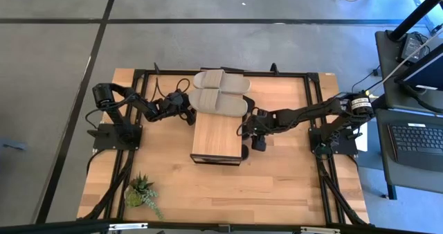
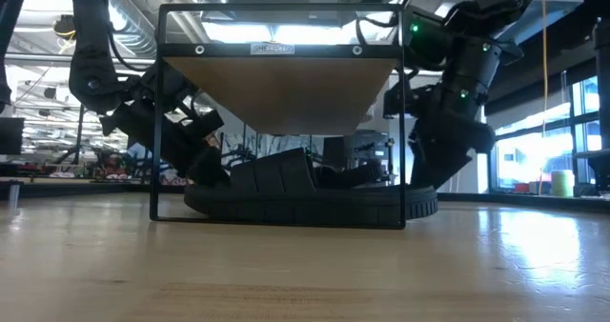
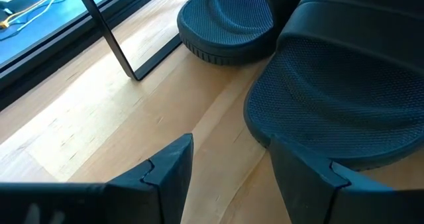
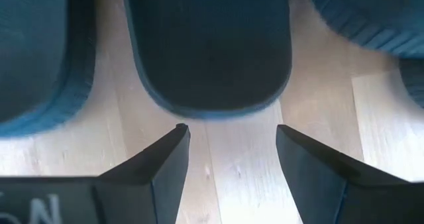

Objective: Pick and place slides into the shelf
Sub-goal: Put the black slide under the shelf, then adjust the gray slide on the shelf

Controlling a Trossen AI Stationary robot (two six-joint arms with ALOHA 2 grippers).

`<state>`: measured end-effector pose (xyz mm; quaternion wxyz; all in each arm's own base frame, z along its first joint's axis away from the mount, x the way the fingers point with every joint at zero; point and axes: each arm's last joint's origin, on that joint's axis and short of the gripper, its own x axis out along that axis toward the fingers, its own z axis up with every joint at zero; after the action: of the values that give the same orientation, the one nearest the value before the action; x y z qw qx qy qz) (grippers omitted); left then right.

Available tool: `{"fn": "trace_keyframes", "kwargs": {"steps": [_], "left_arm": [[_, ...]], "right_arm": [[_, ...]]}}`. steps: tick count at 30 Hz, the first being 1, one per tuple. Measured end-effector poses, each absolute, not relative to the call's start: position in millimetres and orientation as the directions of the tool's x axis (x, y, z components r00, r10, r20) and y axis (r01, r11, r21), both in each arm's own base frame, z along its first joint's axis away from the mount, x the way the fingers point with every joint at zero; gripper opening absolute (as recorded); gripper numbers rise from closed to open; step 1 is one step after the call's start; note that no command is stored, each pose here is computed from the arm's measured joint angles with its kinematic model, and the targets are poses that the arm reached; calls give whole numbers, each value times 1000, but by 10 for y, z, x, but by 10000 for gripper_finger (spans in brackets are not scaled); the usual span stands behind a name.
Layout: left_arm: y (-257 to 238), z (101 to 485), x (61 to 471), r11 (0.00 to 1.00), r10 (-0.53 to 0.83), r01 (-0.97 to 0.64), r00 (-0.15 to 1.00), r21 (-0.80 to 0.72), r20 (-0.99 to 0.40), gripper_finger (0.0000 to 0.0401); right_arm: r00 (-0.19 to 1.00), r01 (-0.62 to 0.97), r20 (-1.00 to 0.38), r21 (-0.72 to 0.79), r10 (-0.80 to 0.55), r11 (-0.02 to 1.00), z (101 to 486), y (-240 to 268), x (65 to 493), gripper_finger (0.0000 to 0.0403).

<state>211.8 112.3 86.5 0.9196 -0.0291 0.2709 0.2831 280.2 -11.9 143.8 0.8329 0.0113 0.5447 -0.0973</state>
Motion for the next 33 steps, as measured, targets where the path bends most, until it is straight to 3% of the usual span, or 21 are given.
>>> {"fn": "trace_keyframes", "kwargs": {"steps": [19,28,33], "left_arm": [[1122,866,2118,839,505,-535,693,102,-515,195],[1119,867,2119,845,495,-526,700,97,-515,195],[1106,896,2109,862,469,-497,710,98,-525,195]], "right_arm": [[418,192,-896,-78,-153,978,1498,-132,2814,225],[299,218,-943,-85,-149,972,1512,-130,2731,225],[302,220,-938,-107,-172,970,1678,-139,2821,225]]}}
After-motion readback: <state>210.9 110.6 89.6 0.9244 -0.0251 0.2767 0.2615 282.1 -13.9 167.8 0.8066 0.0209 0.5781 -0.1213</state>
